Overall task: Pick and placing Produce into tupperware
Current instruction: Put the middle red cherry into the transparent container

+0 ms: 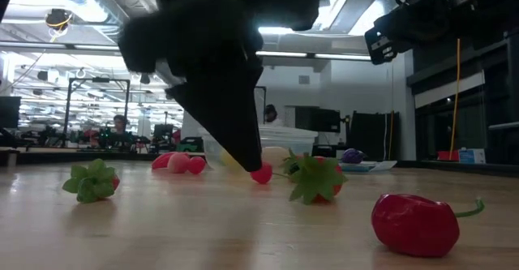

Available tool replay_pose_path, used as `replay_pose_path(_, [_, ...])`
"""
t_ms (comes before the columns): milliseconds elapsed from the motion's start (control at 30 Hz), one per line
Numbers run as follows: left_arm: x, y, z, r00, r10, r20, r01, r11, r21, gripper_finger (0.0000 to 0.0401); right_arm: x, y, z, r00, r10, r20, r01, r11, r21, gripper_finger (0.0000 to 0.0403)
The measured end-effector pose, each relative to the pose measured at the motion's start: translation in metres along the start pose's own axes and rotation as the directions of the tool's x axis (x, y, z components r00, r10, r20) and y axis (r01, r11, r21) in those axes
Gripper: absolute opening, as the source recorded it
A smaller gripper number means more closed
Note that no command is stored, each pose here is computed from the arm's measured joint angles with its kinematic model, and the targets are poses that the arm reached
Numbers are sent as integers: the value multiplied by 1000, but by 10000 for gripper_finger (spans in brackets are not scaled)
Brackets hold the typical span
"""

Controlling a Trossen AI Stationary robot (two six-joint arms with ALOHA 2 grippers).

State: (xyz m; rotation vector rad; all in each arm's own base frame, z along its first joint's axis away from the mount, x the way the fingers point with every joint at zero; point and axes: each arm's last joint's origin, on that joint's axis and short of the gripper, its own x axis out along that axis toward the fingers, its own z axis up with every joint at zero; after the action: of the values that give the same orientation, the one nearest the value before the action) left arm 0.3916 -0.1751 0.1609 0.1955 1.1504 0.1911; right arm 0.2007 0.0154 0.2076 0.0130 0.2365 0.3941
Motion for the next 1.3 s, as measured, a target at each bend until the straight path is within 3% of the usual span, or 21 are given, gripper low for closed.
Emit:
replay_pose_path(133, [3,11,0,996,87,-12,-86,996,34,179,0,0,0,1000,0,-1,0,1000,0,7])
replay_pose_path(467, [16,42,10,993,113,-38,-110,990,91,179,0,0,0,1000,0,-3,0,1000,1,7])
replay_pose_path(700, [26,65,15,996,27,-90,-23,998,50,179,0,0,-4,999,1,-36,-1,1000,13,7])
replay_pose_path(900, [31,79,17,994,13,-105,-9,999,41,179,0,0,-7,997,3,-71,-1,999,36,7])
replay_pose_path(1067, [34,84,18,987,-93,-130,94,996,2,179,0,0,-8,996,4,-85,1,998,58,7])
replay_pose_path(1300, [35,85,18,986,-103,-132,103,995,-5,179,0,0,-10,995,5,-95,1,998,62,7])
